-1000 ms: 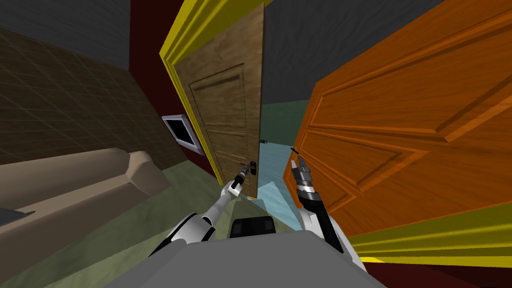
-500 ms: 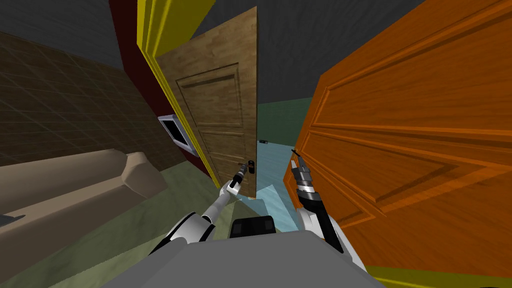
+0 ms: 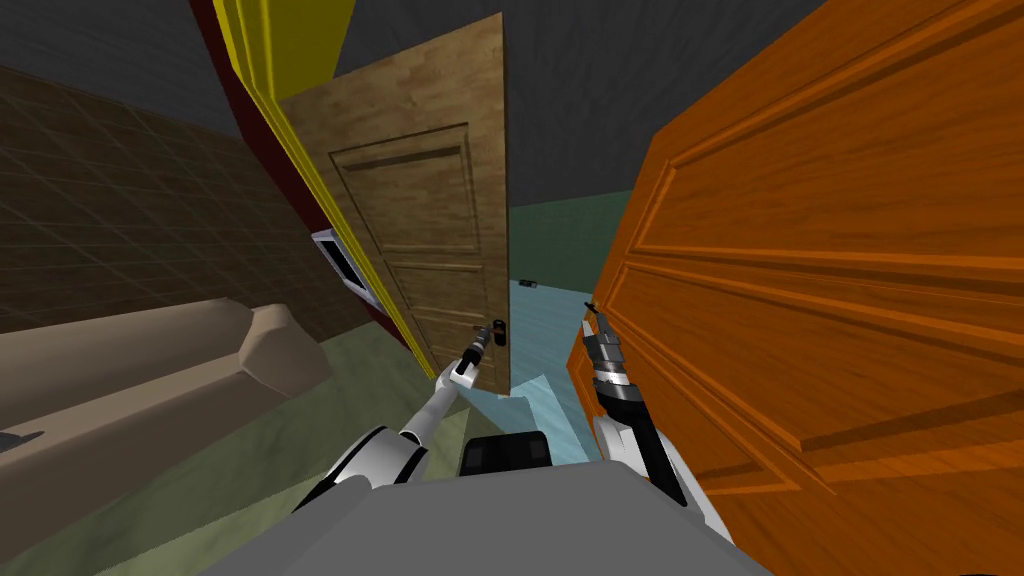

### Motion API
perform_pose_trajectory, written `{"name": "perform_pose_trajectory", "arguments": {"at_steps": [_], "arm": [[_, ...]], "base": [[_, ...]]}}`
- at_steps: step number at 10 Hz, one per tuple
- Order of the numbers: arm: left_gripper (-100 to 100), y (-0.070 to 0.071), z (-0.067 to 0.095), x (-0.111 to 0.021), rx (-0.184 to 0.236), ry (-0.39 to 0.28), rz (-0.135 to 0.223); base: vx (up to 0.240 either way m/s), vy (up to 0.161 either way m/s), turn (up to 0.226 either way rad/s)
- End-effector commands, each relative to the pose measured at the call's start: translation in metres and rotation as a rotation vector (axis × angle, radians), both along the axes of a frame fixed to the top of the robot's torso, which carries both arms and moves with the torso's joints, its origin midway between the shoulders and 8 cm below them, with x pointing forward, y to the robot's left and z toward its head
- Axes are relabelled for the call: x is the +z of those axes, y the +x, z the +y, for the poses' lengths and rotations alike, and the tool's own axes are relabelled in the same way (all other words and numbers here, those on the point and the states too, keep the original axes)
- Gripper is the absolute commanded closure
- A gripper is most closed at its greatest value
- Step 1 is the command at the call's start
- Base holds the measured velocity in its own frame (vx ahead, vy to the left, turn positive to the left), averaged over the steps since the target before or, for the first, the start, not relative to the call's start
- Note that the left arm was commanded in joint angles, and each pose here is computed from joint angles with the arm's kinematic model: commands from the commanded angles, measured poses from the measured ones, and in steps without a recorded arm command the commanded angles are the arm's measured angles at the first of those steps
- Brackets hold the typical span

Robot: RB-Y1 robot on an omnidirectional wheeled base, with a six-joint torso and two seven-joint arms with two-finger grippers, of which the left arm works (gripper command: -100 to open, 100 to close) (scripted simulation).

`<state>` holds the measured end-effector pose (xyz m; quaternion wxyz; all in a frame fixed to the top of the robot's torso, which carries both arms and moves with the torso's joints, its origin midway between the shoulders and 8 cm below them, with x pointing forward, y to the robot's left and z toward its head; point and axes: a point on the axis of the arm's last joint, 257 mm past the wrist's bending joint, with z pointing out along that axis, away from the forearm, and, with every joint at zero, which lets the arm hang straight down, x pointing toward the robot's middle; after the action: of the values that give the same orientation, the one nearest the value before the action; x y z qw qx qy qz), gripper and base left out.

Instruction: Push the door open

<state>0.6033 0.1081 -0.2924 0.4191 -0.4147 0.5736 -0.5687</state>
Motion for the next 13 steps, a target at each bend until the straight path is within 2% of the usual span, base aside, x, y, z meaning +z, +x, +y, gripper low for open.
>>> {"name": "perform_pose_trajectory", "arguments": {"at_steps": [1, 2, 10, 13], "arm": [[100, 0.004, 0.008, 0.002, 0.013, 0.004, -0.009], [100, 0.007, 0.022, 0.002, 0.043, 0.004, -0.009], [100, 0.015, 0.072, 0.001, 0.15, -0.003, -0.004], [100, 0.016, 0.087, 0.0, 0.181, -0.006, -0.002]], "base": [[0.001, -0.006, -0.003], [0.066, -0.095, 0.075], [0.135, -0.159, 0.08], [0.141, -0.151, 0.059]]}}
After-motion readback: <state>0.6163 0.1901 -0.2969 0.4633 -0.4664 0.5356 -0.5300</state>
